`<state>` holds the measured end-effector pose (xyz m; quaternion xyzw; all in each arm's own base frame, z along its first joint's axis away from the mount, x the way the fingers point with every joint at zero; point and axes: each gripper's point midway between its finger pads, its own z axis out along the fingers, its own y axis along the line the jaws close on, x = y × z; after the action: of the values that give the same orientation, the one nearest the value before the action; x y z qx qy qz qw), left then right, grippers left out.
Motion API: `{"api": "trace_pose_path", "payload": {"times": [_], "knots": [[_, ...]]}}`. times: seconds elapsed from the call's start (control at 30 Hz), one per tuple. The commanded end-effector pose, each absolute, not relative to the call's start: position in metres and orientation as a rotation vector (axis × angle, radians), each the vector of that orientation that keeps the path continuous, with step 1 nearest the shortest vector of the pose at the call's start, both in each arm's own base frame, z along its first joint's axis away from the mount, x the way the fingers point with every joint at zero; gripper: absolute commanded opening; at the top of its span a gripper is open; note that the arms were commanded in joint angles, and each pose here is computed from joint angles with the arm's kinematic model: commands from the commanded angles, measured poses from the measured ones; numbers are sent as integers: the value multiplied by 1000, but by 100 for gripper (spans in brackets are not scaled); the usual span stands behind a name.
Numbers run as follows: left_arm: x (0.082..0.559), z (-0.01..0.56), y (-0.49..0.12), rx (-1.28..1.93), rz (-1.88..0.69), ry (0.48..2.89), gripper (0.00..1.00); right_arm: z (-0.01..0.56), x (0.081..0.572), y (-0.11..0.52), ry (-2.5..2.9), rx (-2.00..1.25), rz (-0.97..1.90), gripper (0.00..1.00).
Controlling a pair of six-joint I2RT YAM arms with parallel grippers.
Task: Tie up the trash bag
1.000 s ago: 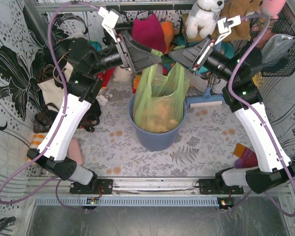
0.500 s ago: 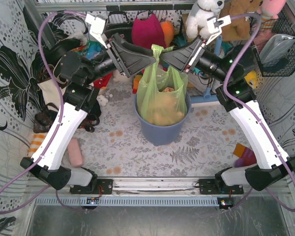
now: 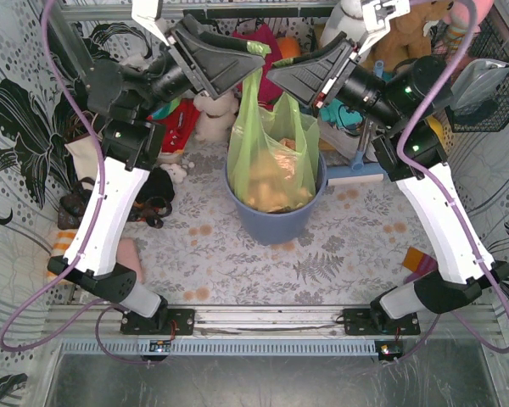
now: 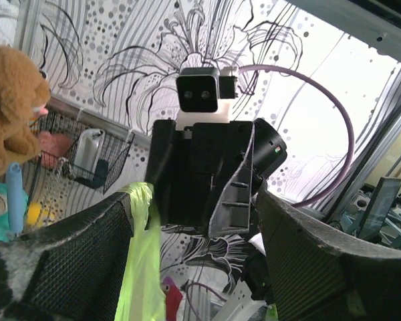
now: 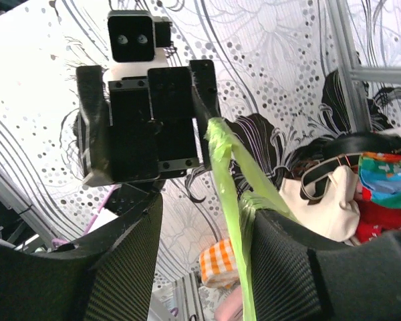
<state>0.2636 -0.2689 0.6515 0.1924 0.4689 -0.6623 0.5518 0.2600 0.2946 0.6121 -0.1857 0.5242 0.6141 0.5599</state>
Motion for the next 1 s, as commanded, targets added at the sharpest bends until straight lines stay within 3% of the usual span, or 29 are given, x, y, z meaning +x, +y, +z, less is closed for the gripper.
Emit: {"api": "trace_pose_path", "payload": {"times": [0.0,0.33,0.73,0.97], "knots": [[250,675,-255,466,-1566,1006,79,626,252,290,1181,-446,1411,51],[287,600,-258,336,-1553,1206,79,553,286,293,1329,-298,1373,49],[253,666,-242,439,-1528,1038,79,628,268,294,1165,-400,1411,49],[263,629,-241,370,-1511,1122,79,588,283,300,1253,-344,1425,49]]}}
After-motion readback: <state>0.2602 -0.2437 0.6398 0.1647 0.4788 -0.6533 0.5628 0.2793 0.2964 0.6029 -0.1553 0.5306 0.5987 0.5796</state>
